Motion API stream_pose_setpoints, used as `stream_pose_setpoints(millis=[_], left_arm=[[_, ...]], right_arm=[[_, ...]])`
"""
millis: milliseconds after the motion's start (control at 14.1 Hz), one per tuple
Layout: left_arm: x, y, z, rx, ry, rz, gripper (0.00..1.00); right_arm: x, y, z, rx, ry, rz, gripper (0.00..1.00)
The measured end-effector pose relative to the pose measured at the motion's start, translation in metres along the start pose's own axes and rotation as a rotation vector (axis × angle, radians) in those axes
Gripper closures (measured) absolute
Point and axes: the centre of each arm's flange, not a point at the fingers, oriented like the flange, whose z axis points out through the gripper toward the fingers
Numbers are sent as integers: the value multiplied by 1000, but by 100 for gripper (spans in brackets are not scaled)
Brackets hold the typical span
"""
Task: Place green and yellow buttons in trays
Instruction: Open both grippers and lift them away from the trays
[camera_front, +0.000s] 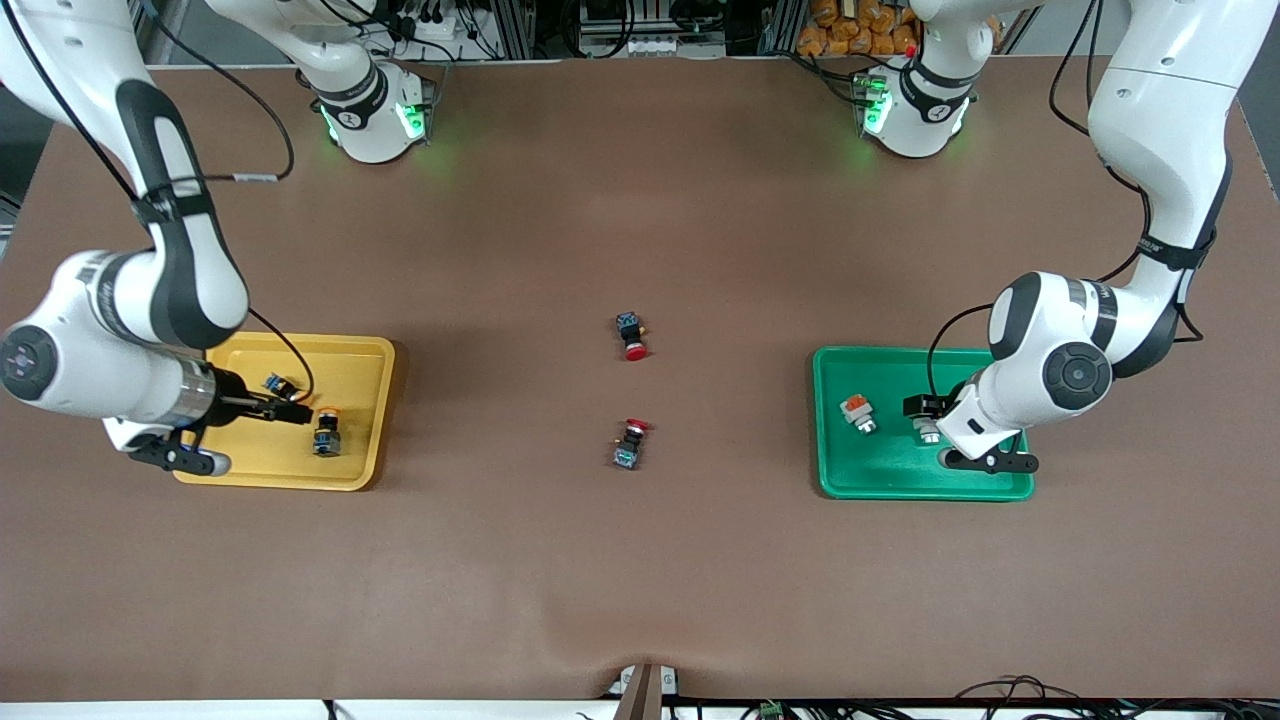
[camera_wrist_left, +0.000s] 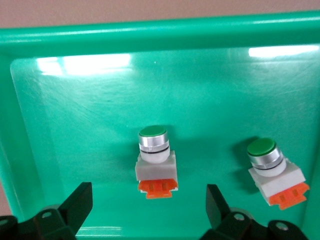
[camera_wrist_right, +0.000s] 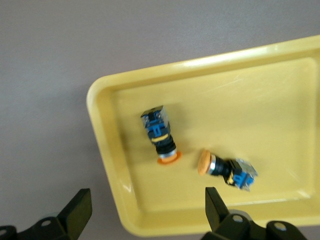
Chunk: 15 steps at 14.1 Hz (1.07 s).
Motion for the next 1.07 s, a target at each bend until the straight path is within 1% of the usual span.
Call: stream_pose_setpoints(millis=[213, 356, 498, 712, 854, 1067], left_arm=[[6, 1, -20, 3, 35, 0, 0], [7, 0, -41, 14, 48, -2, 0], [7, -1, -66, 31, 39, -5, 0], [8, -2, -108, 54, 35, -12, 0], [4, 4, -136, 66, 33, -6, 0], [-1, 6, -178, 81, 20, -15, 0]], right_arm=[[-21, -6, -35, 5, 19, -80, 0], [-41, -13, -64, 7, 20, -133, 0], [-61, -29, -94, 3, 19, -176, 0], [-86, -47, -146, -34, 18, -228, 0], [-96, -53, -184, -52, 16, -245, 0], [-109, -50, -224, -66, -8, -243, 0]])
